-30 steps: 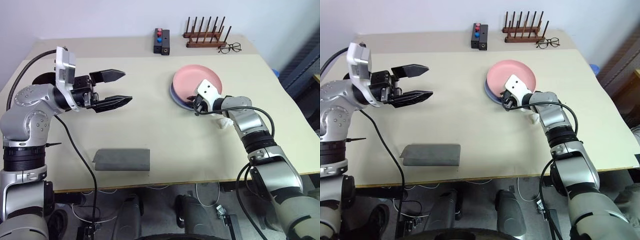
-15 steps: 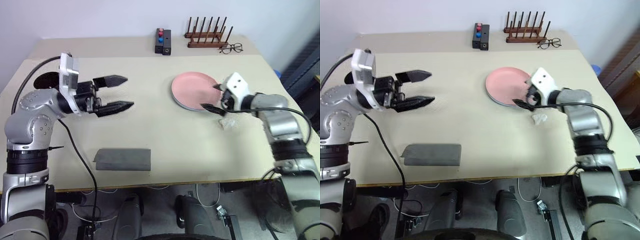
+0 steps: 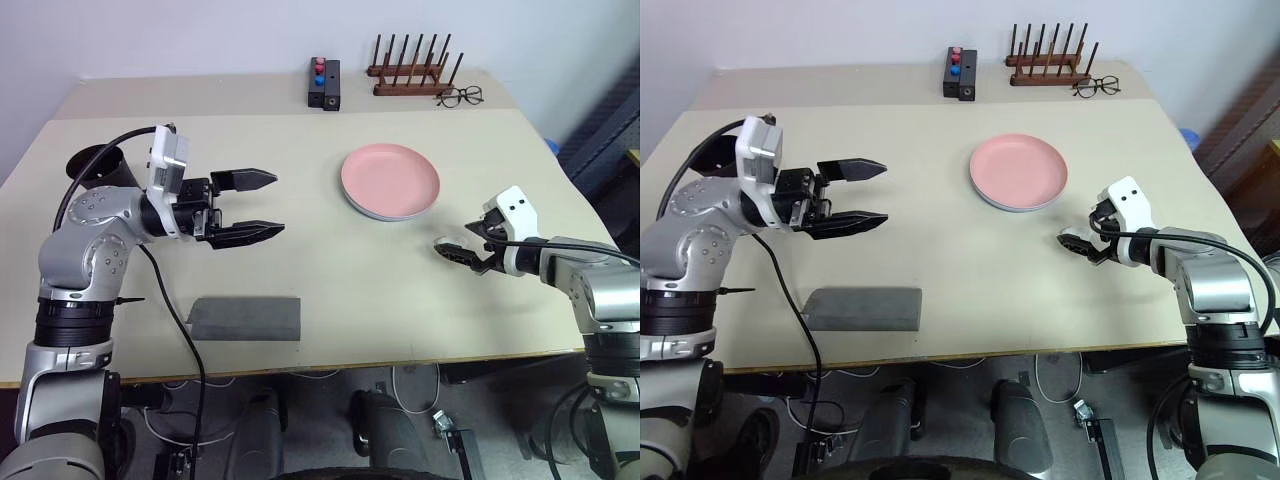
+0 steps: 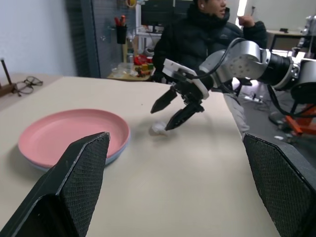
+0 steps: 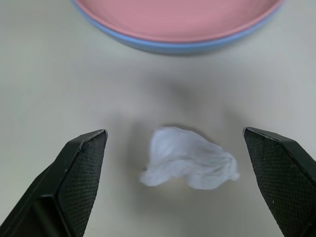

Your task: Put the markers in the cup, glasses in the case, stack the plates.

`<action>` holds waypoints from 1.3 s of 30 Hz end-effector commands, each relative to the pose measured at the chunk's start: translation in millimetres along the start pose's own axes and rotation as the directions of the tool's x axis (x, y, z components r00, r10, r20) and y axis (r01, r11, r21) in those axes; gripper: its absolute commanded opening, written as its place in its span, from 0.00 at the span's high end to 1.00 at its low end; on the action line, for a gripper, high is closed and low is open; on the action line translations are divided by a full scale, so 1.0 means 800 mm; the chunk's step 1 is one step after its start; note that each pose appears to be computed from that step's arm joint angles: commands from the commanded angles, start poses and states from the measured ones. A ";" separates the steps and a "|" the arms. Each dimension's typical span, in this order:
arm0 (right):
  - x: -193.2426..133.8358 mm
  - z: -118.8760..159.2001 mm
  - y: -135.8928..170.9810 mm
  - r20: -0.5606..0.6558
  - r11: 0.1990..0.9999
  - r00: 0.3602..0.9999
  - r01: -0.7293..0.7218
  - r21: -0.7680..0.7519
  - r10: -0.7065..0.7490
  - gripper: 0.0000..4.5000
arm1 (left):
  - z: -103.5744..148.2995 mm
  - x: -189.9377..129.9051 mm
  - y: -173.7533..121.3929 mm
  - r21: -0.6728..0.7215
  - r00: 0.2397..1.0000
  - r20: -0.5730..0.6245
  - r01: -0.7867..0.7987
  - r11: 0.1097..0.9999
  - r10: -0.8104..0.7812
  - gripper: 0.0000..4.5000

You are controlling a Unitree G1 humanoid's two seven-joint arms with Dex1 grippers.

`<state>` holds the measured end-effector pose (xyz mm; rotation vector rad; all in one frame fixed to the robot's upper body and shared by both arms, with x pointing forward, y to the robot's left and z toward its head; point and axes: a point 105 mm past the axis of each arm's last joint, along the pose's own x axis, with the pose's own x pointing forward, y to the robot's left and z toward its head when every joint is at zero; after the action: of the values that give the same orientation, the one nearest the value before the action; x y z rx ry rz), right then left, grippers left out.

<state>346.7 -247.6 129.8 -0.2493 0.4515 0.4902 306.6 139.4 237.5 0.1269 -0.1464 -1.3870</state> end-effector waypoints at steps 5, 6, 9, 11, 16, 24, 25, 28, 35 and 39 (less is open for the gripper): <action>0.006 -0.010 -0.005 -0.053 0.999 0.998 0.018 0.027 -0.017 0.12 | 0.013 -0.004 -0.001 0.053 1.000 -0.002 0.003 0.999 -0.003 0.00; 0.006 -0.011 -0.003 -0.058 1.000 0.998 0.004 0.025 -0.003 0.18 | 0.013 -0.005 -0.001 0.055 1.000 -0.003 0.001 0.998 -0.001 0.00; 0.011 -0.007 -0.003 -0.056 1.000 0.998 0.005 0.024 -0.003 0.52 | 0.013 -0.007 -0.001 0.057 1.000 -0.003 -0.010 0.998 0.010 0.00; 0.013 0.001 -0.002 -0.032 0.999 0.999 -0.006 0.031 0.007 0.76 | 0.013 -0.008 -0.001 0.058 1.000 -0.002 -0.014 0.998 0.014 0.00; 0.005 0.029 -0.002 0.035 1.000 0.999 -0.027 -0.003 0.028 0.99 | 0.013 -0.011 -0.002 0.057 1.000 -0.005 -0.026 0.998 0.026 0.00; -0.009 0.096 0.026 0.196 0.978 0.964 -0.156 -0.140 0.182 0.99 | 0.015 -0.011 0.001 0.061 0.999 0.000 -0.034 0.998 0.035 0.00; -0.005 0.098 0.022 0.196 0.981 0.966 -0.144 -0.131 0.168 0.99 | 0.016 -0.010 0.001 0.062 0.999 0.001 -0.033 0.998 0.033 0.00; 0.003 0.093 0.014 0.181 0.984 0.974 -0.114 -0.134 0.138 0.99 | 0.017 -0.009 0.000 0.065 0.999 0.002 -0.032 0.997 0.032 0.00; 0.015 0.064 -0.006 0.100 0.998 0.993 -0.051 -0.048 0.056 0.60 | 0.017 -0.014 -0.002 0.061 0.999 0.001 -0.045 0.997 0.045 0.00; 0.022 0.058 -0.015 0.074 0.999 0.997 0.017 -0.041 -0.014 0.17 | 0.020 -0.012 -0.003 0.065 0.999 0.010 -0.042 0.997 0.041 0.00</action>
<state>378.6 -234.1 150.1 -0.2612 0.4093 0.5201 304.5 146.2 239.1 0.1453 -0.1485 -1.3443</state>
